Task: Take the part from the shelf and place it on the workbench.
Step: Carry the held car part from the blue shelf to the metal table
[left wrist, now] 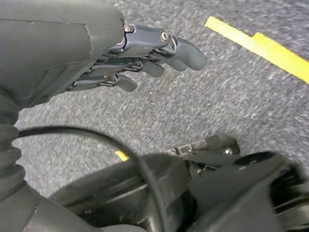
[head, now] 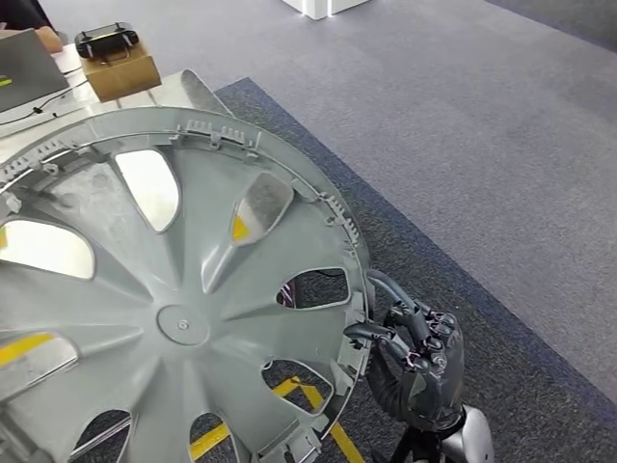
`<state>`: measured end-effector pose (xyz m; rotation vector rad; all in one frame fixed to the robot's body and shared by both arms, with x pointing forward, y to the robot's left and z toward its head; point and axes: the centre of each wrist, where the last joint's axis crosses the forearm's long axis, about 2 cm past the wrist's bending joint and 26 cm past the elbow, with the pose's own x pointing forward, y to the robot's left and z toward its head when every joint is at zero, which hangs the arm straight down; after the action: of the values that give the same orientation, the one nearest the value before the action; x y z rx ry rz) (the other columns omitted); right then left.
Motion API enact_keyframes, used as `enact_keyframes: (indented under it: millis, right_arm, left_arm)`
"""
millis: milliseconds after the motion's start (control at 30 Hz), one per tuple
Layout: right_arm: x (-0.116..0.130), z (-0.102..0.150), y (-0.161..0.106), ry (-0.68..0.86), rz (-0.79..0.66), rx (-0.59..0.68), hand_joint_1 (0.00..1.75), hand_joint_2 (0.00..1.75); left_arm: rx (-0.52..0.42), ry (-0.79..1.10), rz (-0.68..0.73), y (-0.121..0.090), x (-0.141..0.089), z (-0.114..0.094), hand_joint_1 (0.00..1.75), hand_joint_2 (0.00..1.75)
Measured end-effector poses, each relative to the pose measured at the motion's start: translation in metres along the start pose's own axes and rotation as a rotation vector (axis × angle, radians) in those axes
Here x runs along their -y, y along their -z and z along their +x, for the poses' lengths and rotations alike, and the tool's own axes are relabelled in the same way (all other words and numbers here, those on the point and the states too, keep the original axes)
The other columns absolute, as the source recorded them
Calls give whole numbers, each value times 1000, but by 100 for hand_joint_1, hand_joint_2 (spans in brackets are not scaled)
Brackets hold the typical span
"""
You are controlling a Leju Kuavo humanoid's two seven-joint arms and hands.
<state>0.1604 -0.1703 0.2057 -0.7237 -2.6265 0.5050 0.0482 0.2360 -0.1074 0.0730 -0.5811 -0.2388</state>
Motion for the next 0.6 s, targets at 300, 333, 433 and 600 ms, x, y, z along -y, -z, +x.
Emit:
enact_keyframes:
  millis: [300, 333, 433, 600]
  right_arm:
    - [-2, -2, 3, -3, -1, -2, 175, 175]
    - [-2, -3, 4, -4, -1, -3, 175, 175]
    - [-4, -6, 7, -6, 2, -5, 175, 175]
    - [-9, -9, 7, -6, 26, -6, 175, 175]
  left_arm:
    - [4, 7, -7, 1, 0, 1, 0, 175]
    - [3, 7, -8, 0, 0, 1, 0, 175]
    - [8, 6, -10, 2, 0, 3, 0, 175]
    - [13, 5, -12, 3, 0, 6, 0, 175]
